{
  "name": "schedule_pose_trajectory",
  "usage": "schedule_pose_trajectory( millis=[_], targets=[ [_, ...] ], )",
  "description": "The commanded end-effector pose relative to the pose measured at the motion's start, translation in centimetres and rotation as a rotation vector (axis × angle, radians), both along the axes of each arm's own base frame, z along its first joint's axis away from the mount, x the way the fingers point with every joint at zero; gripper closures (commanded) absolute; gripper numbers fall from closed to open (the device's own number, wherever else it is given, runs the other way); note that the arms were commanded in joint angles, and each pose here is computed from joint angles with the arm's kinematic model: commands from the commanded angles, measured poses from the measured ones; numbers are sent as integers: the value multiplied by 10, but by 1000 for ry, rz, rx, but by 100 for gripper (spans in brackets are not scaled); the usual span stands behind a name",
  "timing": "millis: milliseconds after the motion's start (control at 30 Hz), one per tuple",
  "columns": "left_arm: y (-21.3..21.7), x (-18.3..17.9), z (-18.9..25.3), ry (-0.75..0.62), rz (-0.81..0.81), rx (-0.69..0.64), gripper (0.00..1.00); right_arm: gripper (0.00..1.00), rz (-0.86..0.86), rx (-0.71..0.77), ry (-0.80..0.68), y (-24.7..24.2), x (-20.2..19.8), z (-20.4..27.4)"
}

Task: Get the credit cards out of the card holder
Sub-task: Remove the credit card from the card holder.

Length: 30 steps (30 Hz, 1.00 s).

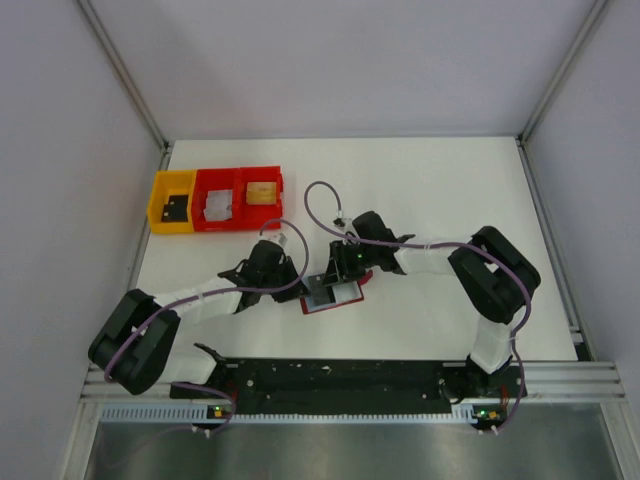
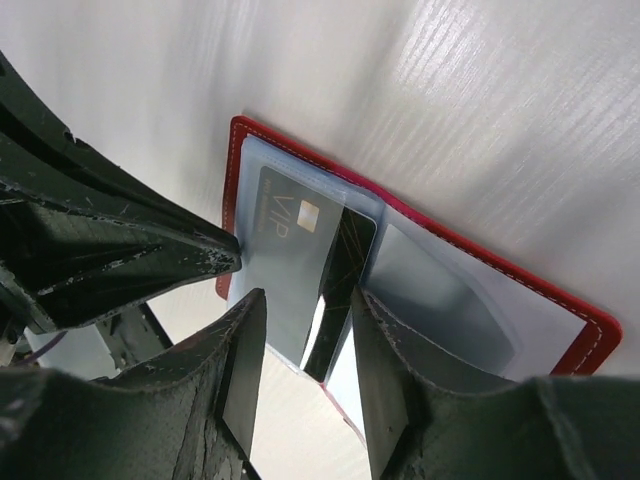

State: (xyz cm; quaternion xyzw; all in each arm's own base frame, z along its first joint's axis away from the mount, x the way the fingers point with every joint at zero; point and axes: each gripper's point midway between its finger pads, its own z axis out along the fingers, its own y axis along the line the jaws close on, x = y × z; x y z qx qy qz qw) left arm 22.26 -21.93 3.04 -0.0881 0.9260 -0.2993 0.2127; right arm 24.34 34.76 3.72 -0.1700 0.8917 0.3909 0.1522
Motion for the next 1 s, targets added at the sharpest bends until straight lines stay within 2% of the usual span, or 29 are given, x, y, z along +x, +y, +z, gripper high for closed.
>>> schedule_pose_trajectory(
  millis=[0, 300, 733, 967],
  targets=[
    [10, -10, -19, 51, 11, 54, 90, 60, -23, 71, 25, -1, 5, -3],
    [13, -16, -27, 79, 13, 67, 91, 61, -59, 76, 48, -18, 5, -11],
    [13, -15, -28, 85, 10, 75, 92, 98, -19, 220, 86, -7, -2, -7],
    [14, -16, -28, 91, 16, 74, 93, 100, -85, 261, 98, -33, 12, -5]
  ],
)
